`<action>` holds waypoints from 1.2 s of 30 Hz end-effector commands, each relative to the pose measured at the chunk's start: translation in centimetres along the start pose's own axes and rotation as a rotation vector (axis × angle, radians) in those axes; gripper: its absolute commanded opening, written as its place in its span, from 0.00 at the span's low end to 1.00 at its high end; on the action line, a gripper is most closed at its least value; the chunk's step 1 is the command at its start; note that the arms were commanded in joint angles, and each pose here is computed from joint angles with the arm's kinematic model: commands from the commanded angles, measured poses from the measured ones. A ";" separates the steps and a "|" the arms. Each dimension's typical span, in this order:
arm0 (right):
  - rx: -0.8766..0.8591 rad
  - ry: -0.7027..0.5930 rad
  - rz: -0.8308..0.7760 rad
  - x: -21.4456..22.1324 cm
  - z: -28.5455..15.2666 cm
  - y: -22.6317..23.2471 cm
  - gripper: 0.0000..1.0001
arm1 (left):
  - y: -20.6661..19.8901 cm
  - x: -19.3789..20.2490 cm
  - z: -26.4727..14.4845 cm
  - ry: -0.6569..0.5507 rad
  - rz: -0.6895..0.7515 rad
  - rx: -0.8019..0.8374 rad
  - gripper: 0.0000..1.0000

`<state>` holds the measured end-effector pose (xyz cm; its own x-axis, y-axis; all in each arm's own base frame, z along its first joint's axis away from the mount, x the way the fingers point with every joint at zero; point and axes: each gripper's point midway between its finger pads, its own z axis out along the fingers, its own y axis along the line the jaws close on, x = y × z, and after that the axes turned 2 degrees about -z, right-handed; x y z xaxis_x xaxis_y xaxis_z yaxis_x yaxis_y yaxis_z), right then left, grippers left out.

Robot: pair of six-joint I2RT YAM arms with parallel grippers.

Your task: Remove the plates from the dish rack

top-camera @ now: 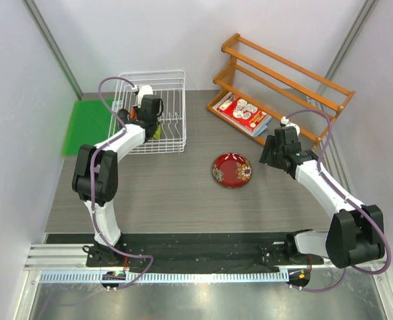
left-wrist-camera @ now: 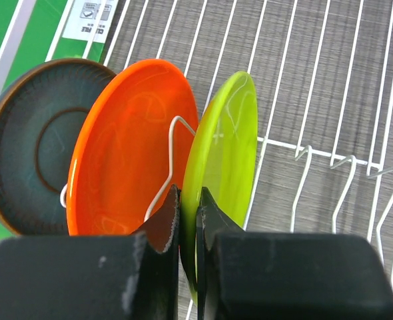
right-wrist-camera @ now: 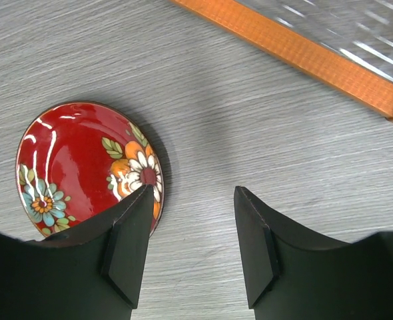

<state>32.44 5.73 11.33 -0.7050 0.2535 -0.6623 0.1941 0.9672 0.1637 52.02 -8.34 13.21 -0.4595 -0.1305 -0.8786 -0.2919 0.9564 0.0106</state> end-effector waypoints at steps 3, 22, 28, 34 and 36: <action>0.030 -0.054 -0.020 -1.7 -1.1 -0.3 0.58 | -1.7 -5.8 -3.9 -0.176 0.005 -0.053 0.00; -0.197 -0.093 -0.044 -4.0 -2.8 5.0 0.62 | -2.0 -9.2 -15.6 -0.198 -0.052 0.164 0.00; -0.579 -0.100 0.016 -5.3 -4.4 12.1 0.64 | -8.5 -3.9 -19.1 -0.008 -0.192 0.613 0.00; -0.839 -0.080 0.078 -5.5 -4.9 16.4 0.65 | -12.9 -0.1 -21.6 0.145 -0.321 0.908 0.00; -0.856 -0.056 0.109 -5.1 -4.2 16.7 0.65 | -14.0 -0.4 -22.6 0.139 -0.357 1.004 0.00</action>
<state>36.06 17.45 18.08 -0.6738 0.3254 -0.6635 -0.2161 0.7718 0.5980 38.60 -22.77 19.88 -0.5717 -0.3107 -0.7593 0.1884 0.8510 -0.4901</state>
